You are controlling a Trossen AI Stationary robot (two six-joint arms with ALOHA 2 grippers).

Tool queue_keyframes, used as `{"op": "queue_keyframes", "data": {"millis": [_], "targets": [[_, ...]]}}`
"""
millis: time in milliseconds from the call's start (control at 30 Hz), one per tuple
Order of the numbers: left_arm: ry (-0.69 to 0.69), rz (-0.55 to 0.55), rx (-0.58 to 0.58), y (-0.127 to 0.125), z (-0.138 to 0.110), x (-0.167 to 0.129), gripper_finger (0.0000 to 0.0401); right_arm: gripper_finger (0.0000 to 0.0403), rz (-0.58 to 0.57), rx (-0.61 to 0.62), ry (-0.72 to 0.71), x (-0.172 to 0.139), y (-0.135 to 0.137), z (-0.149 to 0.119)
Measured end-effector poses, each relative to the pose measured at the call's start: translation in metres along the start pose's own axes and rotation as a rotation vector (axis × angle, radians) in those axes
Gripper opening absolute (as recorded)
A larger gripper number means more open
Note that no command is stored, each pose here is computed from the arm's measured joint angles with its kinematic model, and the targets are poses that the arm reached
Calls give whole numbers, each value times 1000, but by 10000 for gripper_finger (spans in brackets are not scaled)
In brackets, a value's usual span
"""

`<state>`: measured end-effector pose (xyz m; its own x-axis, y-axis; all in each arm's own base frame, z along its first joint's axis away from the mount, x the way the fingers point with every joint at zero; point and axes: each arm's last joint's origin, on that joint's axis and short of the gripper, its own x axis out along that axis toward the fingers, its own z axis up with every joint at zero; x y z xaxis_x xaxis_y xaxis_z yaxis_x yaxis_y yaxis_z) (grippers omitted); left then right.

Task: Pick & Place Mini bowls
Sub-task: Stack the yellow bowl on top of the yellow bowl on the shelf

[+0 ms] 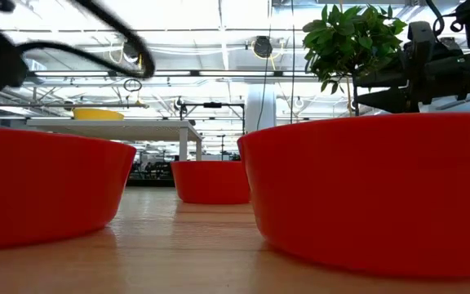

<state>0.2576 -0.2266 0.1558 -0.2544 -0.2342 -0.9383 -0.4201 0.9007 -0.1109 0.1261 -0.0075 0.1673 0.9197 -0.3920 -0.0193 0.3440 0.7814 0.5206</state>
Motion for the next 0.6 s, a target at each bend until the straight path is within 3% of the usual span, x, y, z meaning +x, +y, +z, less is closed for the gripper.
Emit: {"op": "queue_keyframes", "data": {"millis": [100,167,400,600], "targets": [[13,16,-11,0,2,6,224,155,0,0,-1,0,0,0],[20,12,-11,1,3,6,194,155,0,0,-1,0,0,0],[27,12,-47,10,3,-10,18,155,0,-13,-1,0,0,0],[0,-41,-71,21,-10,-44,9,155,-2,-50,0,0,0,0]]}}
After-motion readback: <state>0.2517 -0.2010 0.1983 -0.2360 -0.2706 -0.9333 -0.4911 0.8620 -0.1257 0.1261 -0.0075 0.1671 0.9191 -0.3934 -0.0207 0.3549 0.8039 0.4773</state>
